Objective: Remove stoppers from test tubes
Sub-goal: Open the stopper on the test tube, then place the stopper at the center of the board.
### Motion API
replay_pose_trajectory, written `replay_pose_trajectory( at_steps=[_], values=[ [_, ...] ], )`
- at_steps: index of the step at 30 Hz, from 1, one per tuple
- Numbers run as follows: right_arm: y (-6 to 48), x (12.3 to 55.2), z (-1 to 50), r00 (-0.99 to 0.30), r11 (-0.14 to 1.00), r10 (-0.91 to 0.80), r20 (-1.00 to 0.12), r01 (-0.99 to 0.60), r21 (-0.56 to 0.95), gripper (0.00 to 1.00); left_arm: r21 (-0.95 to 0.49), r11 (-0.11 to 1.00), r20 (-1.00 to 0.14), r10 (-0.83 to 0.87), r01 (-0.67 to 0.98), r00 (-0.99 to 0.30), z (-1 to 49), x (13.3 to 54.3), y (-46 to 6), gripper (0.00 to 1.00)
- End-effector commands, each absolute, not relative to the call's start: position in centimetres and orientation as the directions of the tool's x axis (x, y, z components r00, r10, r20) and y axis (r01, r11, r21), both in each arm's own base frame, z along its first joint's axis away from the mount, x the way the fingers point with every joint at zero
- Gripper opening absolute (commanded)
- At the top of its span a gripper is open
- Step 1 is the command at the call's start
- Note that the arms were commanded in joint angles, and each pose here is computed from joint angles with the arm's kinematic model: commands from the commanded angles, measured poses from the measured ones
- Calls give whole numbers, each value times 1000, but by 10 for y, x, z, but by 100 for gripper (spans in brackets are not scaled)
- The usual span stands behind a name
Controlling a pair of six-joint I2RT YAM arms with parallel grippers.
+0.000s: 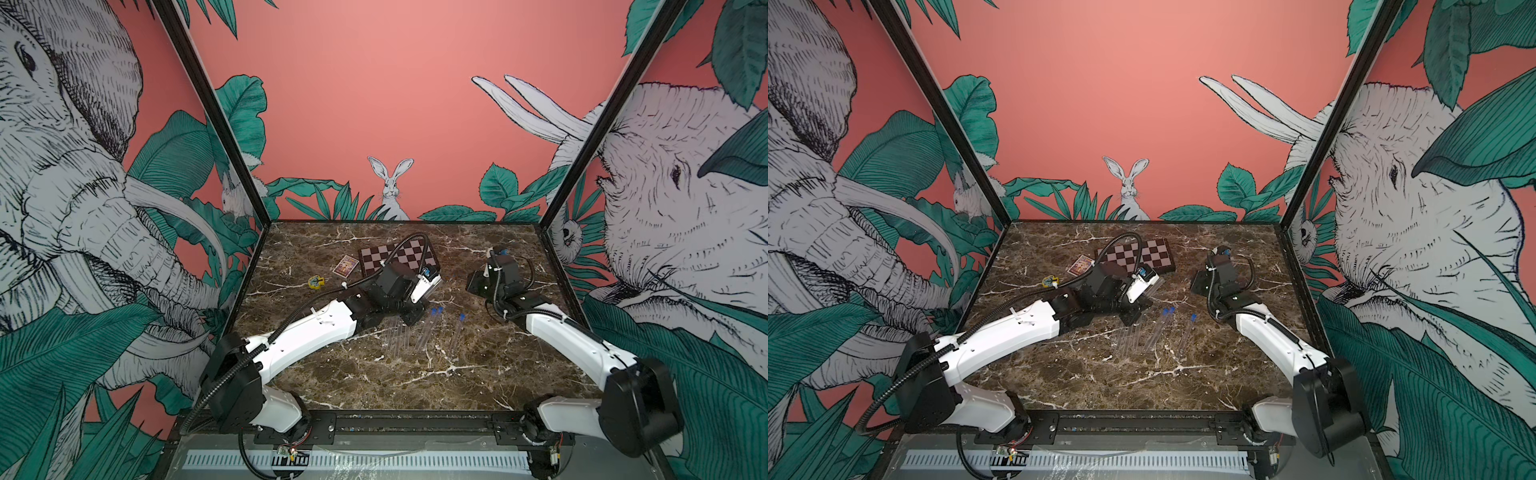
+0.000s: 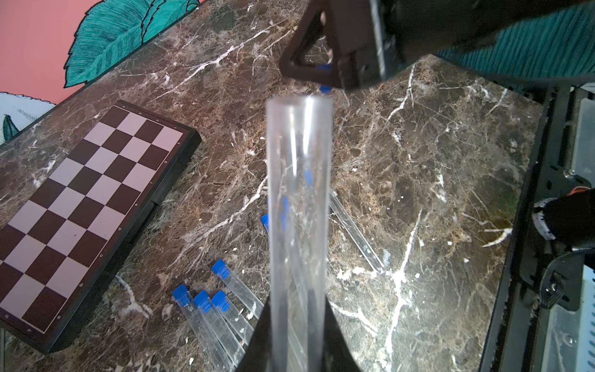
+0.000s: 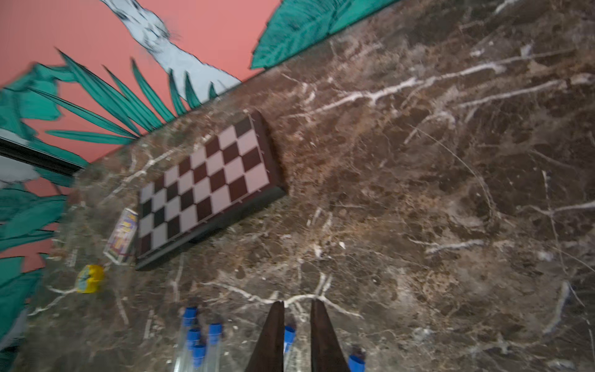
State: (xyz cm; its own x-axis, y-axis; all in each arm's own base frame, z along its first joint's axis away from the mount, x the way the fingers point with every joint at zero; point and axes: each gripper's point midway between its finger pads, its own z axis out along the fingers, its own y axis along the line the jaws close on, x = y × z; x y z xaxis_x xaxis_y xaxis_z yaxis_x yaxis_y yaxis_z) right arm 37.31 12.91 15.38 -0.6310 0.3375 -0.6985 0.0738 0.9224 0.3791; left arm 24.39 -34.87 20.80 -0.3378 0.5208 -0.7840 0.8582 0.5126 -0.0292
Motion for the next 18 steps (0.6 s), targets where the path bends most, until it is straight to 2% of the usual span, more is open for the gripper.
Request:
replay_pose_trajectory(
  at_steps=[1,10,18],
  values=[
    [115,391,139,-547,937,336,-767,114,329,0,-18,520,-808,496,854,-319,230,243,-345,0],
    [102,407,69,-508,907,420,-752,271,324,0,-19,527,-788,515,849,-338,220,245,-346,0],
    [92,407,34,-501,901,410,-762,352,254,0,-17,525,-786,519,851,-335,220,247,-348,0]
  ],
)
